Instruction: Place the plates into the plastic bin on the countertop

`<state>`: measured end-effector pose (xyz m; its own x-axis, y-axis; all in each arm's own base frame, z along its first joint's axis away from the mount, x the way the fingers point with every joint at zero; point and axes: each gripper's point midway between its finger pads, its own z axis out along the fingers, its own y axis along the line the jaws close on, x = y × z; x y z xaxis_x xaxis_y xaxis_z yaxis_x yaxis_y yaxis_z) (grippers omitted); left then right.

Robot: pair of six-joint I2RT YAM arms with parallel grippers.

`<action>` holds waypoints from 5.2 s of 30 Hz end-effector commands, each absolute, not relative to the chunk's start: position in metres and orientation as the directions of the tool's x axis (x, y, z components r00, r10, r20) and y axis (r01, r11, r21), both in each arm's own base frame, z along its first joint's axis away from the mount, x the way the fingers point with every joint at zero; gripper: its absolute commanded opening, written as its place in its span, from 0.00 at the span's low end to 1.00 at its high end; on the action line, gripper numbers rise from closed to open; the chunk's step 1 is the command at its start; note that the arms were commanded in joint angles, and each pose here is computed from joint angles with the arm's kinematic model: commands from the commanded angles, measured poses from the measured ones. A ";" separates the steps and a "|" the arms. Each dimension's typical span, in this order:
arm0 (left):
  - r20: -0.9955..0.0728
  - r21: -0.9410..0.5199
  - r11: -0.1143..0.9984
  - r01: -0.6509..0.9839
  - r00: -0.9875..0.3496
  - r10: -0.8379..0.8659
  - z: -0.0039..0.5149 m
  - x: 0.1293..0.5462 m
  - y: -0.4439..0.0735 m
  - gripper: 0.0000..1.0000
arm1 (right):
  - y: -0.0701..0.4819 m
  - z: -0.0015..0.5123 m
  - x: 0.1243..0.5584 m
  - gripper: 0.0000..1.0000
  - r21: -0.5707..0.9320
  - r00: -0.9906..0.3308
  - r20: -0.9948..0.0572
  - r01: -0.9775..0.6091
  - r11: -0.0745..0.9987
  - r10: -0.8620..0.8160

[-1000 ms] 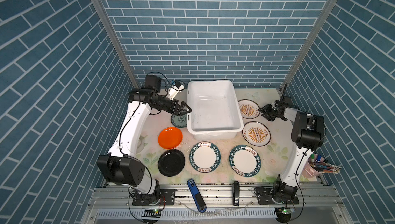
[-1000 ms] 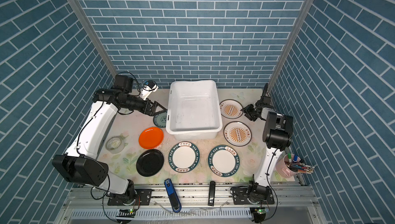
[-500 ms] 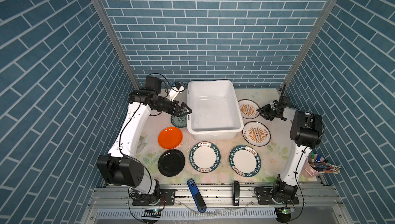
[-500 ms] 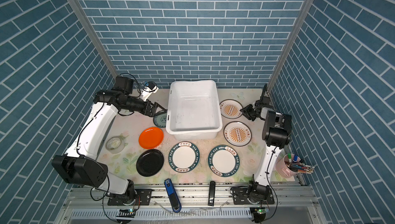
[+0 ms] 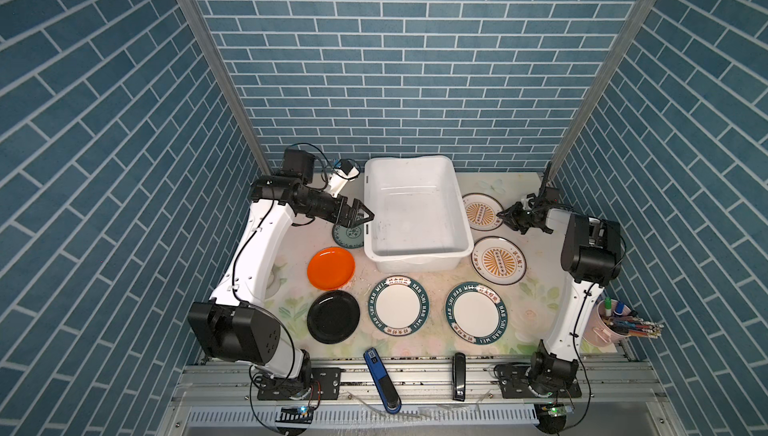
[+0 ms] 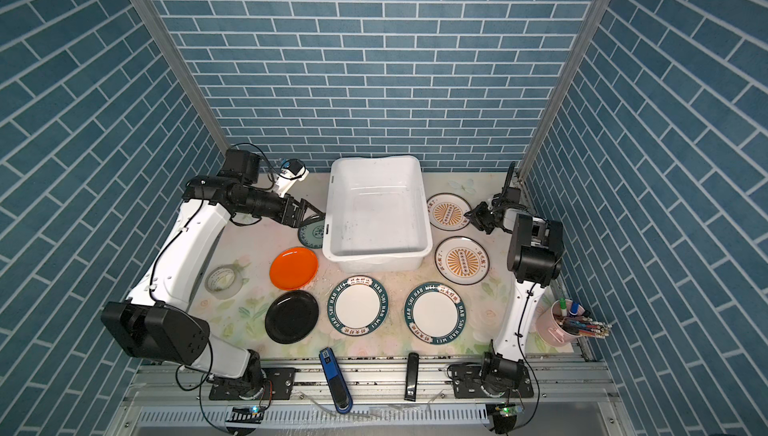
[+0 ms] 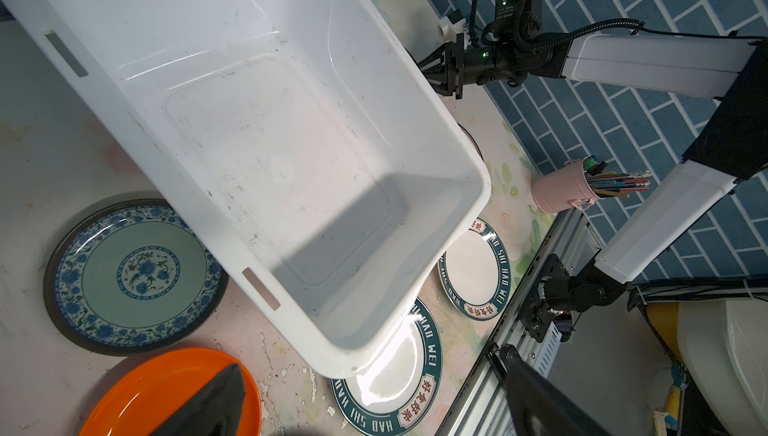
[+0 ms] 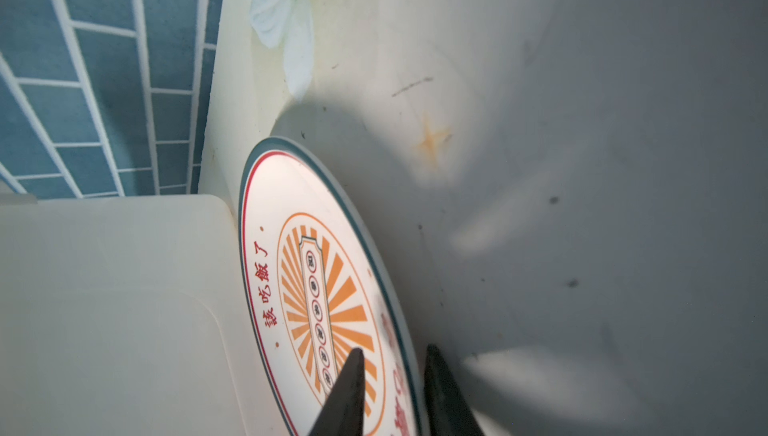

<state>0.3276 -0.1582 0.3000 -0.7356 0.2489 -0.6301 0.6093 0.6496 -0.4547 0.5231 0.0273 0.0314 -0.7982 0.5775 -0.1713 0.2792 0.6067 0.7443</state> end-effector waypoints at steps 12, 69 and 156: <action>-0.661 -0.428 0.651 0.627 -0.709 0.248 0.314 0.319 -0.158 0.99 | 0.030 0.006 0.508 0.09 0.723 -0.796 -0.094 0.358 0.591 0.598; -0.715 -0.333 0.709 0.622 -0.657 0.241 0.328 0.314 -0.146 1.00 | 0.007 0.276 0.477 0.00 0.718 -0.576 -0.532 0.082 0.691 0.620; -0.750 -0.423 0.627 0.654 -0.641 0.163 0.354 0.295 -0.156 0.99 | 0.340 0.114 0.550 0.00 0.667 -0.827 -0.450 -0.059 0.743 0.338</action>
